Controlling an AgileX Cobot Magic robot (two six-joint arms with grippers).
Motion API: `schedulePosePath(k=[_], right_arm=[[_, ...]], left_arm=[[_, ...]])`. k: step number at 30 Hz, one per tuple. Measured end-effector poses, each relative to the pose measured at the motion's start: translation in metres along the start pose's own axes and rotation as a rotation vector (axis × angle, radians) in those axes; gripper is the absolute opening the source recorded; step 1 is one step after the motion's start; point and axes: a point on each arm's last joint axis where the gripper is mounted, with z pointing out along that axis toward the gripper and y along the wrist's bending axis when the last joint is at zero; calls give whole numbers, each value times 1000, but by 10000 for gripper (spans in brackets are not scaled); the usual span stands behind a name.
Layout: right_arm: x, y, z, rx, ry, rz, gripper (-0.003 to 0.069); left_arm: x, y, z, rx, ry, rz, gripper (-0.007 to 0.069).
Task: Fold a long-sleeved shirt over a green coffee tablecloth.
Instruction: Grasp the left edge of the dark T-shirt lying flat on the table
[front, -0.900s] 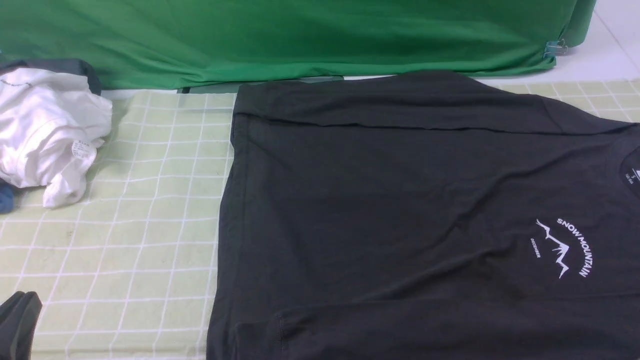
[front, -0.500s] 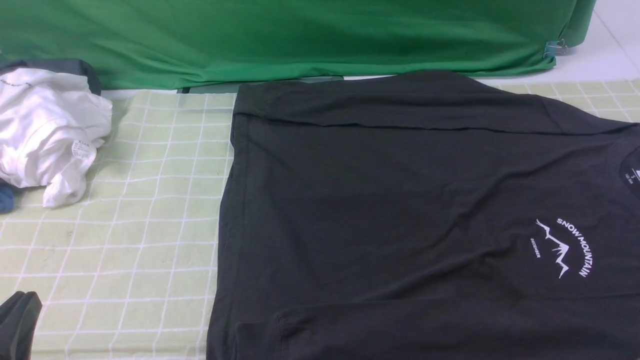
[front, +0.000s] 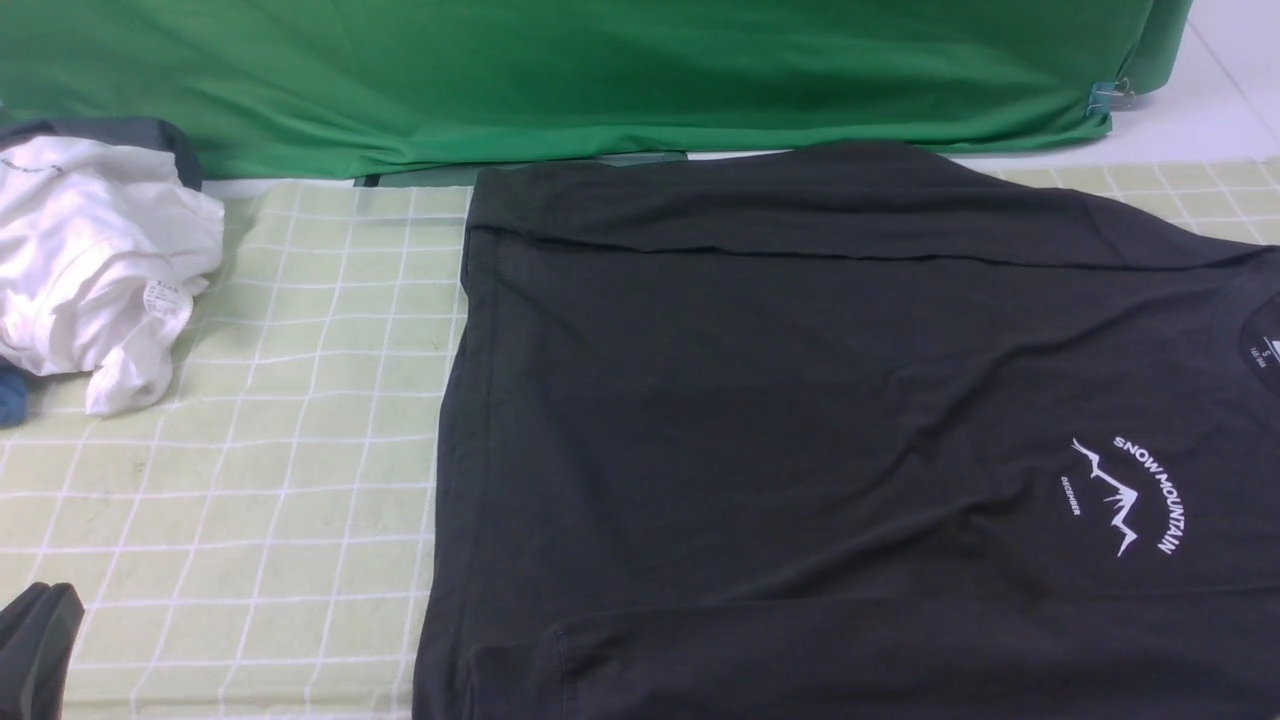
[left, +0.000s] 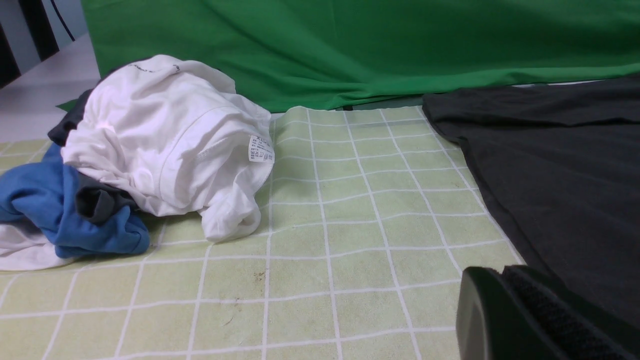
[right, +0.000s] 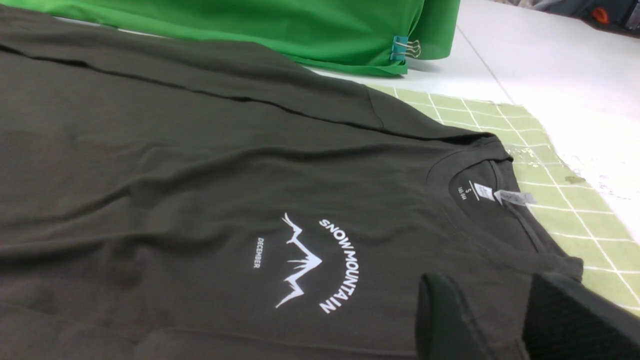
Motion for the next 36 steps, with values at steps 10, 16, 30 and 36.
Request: schedulePosePath(k=[10,16,30,36], right_arm=[[0,0,0,0,-2,0,244],[-4,-1,0,7,-46,2,244],[-7,4,0,-84,-42,1142,245],[-10,3,-1,-95,-72,1159,187]], left_arm=[[0,0,0,0,0,0,17],[0,0,0,1,0,-6,17],[-8,-14,-1,185,16,-1170,17],[-13,-8,-1,163,-69,-1199,17]])
